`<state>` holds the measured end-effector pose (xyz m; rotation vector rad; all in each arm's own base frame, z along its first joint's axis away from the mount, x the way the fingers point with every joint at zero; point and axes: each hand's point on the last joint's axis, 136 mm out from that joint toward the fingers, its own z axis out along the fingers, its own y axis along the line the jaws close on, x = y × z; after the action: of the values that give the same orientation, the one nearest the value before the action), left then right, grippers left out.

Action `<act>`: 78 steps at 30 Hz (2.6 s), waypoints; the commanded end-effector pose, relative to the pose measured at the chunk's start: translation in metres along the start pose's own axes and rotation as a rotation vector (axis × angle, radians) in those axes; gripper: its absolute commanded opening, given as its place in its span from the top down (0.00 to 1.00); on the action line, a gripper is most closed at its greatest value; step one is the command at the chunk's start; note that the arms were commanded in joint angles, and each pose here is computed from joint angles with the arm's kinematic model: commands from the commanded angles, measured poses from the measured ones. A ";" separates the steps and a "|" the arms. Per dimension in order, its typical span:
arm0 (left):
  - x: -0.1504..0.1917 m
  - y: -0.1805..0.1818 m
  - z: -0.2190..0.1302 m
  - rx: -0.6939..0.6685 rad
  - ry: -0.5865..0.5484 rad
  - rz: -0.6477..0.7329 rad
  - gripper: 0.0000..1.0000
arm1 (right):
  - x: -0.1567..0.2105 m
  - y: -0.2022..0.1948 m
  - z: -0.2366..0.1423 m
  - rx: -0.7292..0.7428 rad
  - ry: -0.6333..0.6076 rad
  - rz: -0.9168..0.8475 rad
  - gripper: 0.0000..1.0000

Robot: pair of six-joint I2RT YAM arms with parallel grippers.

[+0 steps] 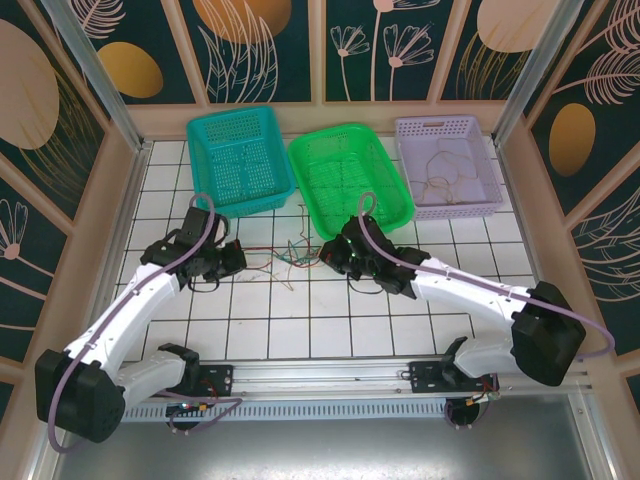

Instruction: Untangle the cables

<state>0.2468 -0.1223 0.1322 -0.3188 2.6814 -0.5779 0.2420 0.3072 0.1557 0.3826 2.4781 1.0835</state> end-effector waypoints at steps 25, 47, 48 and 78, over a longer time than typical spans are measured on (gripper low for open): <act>-0.001 -0.093 -0.003 0.389 0.095 0.115 0.50 | 0.005 0.018 0.020 0.011 0.011 -0.293 1.00; 0.016 -0.083 0.066 0.258 0.107 0.252 0.80 | 0.003 0.056 0.000 -0.210 0.100 -0.266 1.00; 0.013 -0.082 0.065 0.248 0.092 0.247 0.90 | 0.002 0.054 0.000 -0.202 0.098 -0.266 1.00; 0.003 0.011 0.037 -0.188 -0.091 0.033 1.00 | -0.028 0.019 -0.031 -0.152 -0.041 -0.115 1.00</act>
<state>0.2771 -0.2006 0.1440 -0.1845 2.5179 -0.7617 0.2351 0.3144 0.1860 0.1000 2.4162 1.2706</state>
